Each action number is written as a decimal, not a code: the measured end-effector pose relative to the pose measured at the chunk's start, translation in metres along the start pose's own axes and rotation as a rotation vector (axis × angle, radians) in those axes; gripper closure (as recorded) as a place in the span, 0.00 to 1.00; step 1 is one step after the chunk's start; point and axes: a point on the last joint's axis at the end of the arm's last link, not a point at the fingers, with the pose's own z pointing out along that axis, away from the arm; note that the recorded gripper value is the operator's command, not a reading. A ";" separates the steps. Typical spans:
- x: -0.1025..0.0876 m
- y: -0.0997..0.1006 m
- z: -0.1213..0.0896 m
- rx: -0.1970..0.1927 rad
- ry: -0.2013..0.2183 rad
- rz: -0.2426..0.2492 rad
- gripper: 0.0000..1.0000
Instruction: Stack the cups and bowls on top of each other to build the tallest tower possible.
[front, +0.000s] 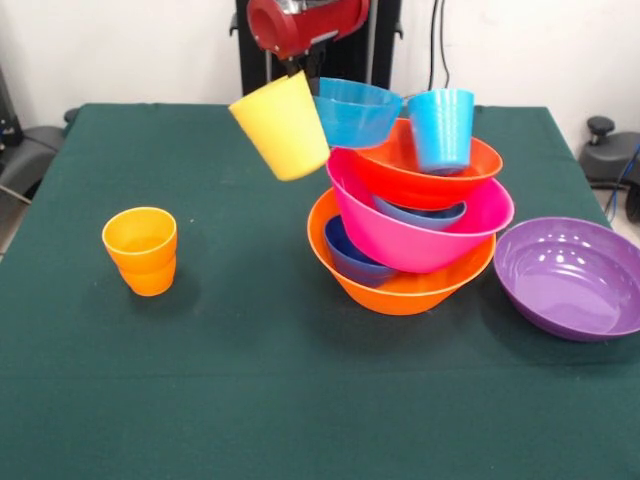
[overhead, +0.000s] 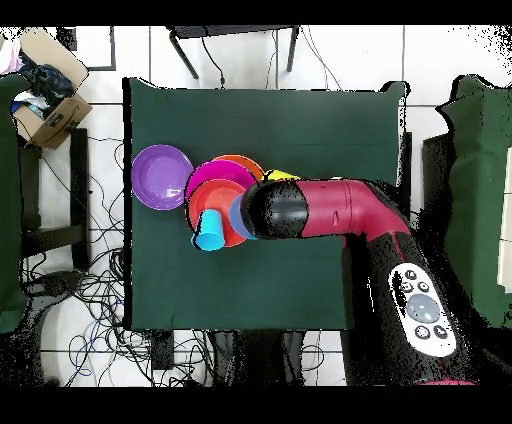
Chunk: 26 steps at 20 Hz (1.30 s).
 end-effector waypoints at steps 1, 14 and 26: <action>0.002 -0.002 -0.004 0.011 0.002 0.003 1.00; 0.018 -0.018 -0.032 0.084 0.016 0.036 1.00; 0.009 -0.006 -0.036 0.096 0.025 0.017 1.00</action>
